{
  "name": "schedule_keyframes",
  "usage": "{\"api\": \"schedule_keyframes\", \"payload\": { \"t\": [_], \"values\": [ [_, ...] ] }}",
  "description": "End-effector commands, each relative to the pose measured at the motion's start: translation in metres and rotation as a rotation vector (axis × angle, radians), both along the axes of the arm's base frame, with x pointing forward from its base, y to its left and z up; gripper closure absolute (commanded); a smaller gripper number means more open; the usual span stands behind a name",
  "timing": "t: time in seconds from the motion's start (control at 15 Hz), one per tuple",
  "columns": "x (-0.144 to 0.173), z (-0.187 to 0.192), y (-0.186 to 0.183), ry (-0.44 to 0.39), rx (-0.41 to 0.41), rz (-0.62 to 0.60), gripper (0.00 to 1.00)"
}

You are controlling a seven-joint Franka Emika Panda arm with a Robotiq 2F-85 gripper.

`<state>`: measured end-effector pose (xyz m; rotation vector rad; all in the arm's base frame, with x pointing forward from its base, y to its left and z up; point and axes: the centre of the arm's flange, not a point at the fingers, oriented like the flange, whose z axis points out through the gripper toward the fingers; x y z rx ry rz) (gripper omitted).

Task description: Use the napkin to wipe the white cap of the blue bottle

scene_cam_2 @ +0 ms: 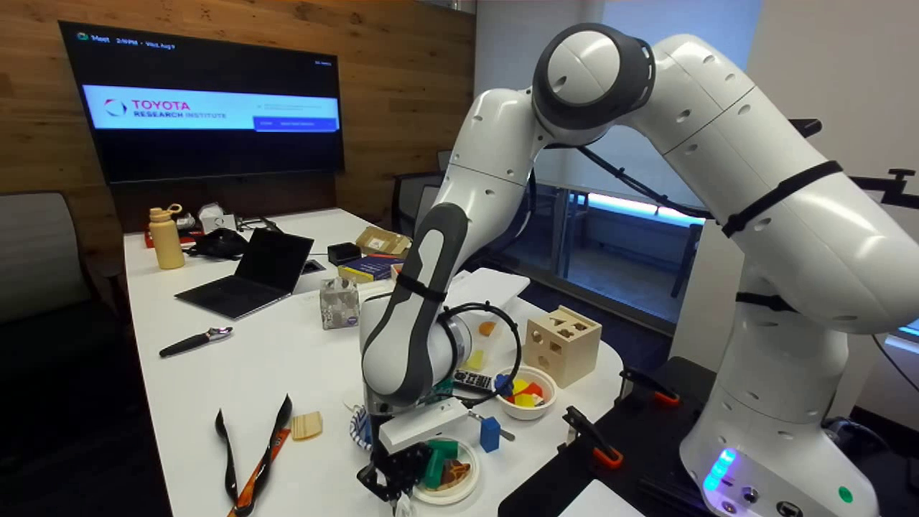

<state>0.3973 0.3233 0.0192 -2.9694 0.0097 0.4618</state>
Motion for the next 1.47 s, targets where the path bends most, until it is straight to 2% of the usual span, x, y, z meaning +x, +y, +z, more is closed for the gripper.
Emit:
{"api": "schedule_keyframes", "payload": {
  "t": [0.0, 0.4, 0.6, 0.8, 1.0, 1.2, 1.4],
  "values": [
    [0.006, -0.024, 0.004, 0.031, 0.093, 0.000, 0.64],
    [0.018, -0.023, 0.001, 0.025, 0.053, -0.002, 0.18],
    [0.024, -0.009, -0.001, 0.006, 0.034, -0.001, 0.00],
    [0.031, 0.014, 0.004, -0.013, 0.032, 0.008, 0.00],
    [0.037, 0.062, 0.009, -0.075, 0.015, 0.015, 0.00],
    [0.041, 0.123, 0.009, -0.169, -0.051, 0.047, 0.00],
    [0.042, 0.181, 0.001, -0.246, -0.158, 0.046, 0.00]
  ]
}}
